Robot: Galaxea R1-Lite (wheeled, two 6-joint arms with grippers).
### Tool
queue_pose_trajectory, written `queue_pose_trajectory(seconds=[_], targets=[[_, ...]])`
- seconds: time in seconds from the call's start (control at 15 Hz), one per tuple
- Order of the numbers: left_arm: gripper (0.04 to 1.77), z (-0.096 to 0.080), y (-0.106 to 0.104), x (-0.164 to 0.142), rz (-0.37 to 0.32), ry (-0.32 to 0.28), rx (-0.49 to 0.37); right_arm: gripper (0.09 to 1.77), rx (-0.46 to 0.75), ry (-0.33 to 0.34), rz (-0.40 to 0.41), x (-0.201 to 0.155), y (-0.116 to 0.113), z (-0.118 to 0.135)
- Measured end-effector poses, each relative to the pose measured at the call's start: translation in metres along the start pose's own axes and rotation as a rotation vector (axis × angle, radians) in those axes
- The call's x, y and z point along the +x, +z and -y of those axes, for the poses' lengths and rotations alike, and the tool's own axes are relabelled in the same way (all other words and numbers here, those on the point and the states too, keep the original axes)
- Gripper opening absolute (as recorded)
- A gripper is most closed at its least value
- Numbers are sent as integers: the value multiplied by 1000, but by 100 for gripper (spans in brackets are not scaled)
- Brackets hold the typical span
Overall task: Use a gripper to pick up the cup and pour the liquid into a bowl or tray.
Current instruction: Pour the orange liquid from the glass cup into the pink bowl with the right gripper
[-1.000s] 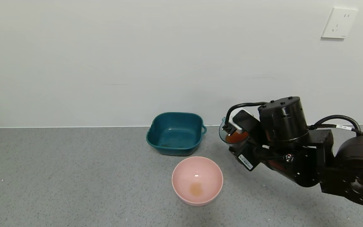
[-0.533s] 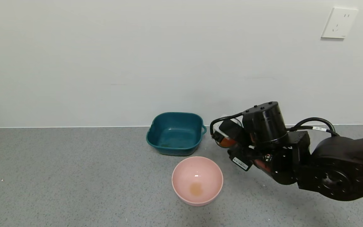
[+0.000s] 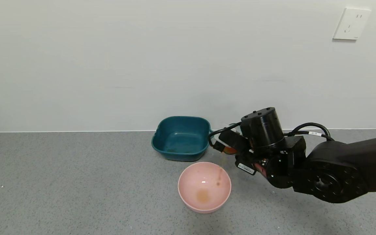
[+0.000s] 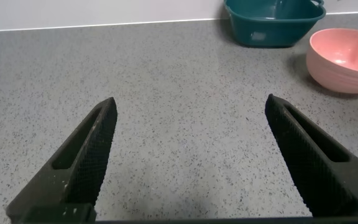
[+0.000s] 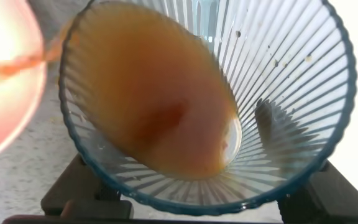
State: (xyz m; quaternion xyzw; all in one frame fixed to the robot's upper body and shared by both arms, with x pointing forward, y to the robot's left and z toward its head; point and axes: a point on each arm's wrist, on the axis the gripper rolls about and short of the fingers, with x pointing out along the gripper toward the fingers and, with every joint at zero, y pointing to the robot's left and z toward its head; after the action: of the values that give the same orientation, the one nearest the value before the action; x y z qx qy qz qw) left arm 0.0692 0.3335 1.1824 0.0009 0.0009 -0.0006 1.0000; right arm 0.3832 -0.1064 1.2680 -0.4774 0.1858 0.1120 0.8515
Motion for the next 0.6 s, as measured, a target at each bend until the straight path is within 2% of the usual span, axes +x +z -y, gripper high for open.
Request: queue_pose_trajectory(seconds=[0.33, 0.6], targets=[[172, 0, 0, 0, 0, 0, 0, 133, -54, 0, -16, 2, -1, -6], [172, 0, 0, 0, 0, 0, 0, 133, -91, -3, -7, -7, 6, -19]])
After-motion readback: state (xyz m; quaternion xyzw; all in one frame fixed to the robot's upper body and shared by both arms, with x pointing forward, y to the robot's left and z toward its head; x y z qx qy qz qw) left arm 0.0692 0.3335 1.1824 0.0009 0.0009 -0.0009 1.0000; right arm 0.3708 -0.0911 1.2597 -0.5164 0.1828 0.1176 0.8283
